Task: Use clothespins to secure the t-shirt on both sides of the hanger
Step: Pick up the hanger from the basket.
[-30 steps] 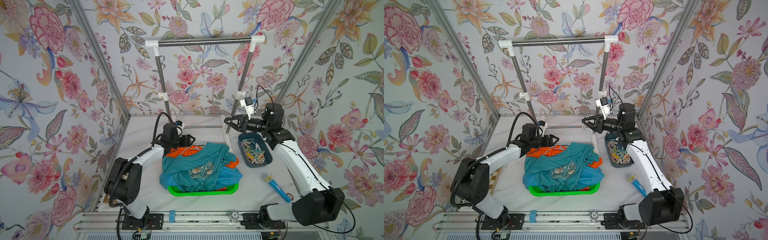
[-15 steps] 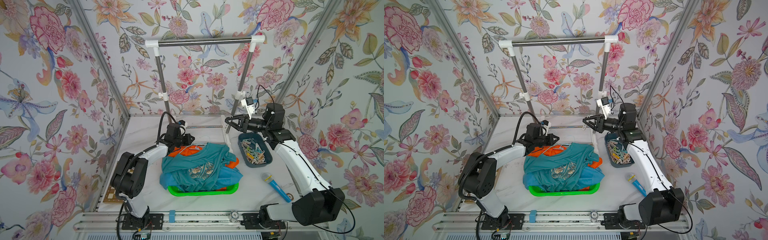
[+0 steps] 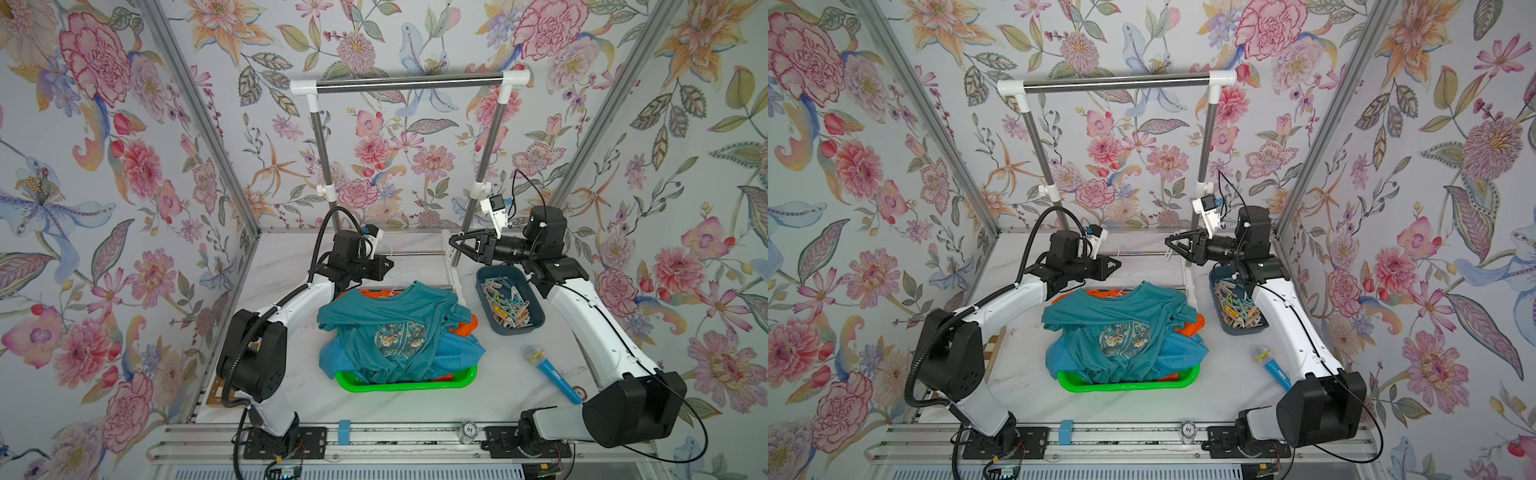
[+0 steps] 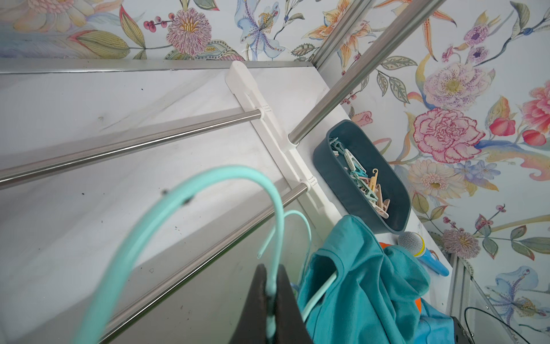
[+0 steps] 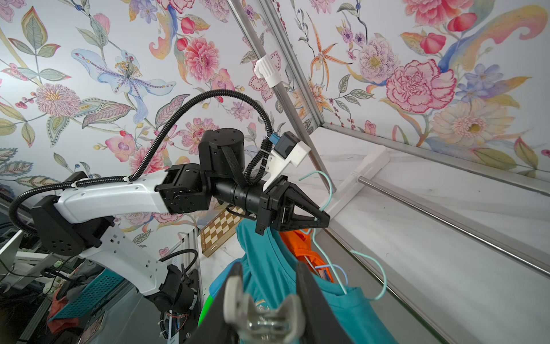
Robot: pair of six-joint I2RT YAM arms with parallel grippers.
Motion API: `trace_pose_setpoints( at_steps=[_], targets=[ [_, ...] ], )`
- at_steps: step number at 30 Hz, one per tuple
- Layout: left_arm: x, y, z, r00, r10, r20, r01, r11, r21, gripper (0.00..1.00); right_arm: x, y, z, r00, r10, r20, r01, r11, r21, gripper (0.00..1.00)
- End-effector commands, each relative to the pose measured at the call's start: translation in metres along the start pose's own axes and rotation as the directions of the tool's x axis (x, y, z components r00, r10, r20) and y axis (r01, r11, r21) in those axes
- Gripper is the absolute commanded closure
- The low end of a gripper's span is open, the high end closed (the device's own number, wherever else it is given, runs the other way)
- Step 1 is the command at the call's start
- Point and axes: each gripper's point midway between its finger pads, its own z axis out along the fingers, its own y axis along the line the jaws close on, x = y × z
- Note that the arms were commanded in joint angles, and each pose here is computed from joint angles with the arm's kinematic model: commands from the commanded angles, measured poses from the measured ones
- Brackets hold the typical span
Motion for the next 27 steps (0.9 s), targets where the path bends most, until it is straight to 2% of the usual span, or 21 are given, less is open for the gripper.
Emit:
trace_pose_setpoints(
  at_steps=[1, 8, 15, 21, 27],
  targets=[
    [-0.022, -0.028, -0.030, 0.989, 0.145, 0.035, -0.146, 0.989, 0.031, 1.00, -0.002, 0.004, 0.004, 1.000, -0.012, -0.007, 0.012, 1.000, -0.019, 0.69],
    [-0.076, -0.061, -0.089, 0.953, 0.238, 0.185, -0.244, 0.970, 0.011, 1.00, -0.018, 0.016, 0.007, 0.999, -0.044, 0.002, 0.044, 0.998, -0.035, 0.69],
    [-0.130, -0.103, -0.150, 0.872, 0.304, 0.383, -0.330, 0.944, 0.001, 1.00, -0.046, 0.041, -0.001, 0.993, -0.110, 0.042, 0.112, 0.992, -0.050, 0.69],
    [-0.164, -0.139, -0.188, 0.808, 0.342, 0.480, -0.399, 0.917, 0.018, 1.00, -0.070, 0.064, -0.009, 0.983, -0.167, 0.078, 0.172, 0.983, -0.061, 0.69],
    [-0.184, -0.169, -0.214, 0.763, 0.341, 0.549, -0.445, 0.893, 0.064, 1.00, -0.083, 0.080, -0.011, 0.976, -0.198, 0.093, 0.205, 0.975, -0.082, 0.69]
  ],
)
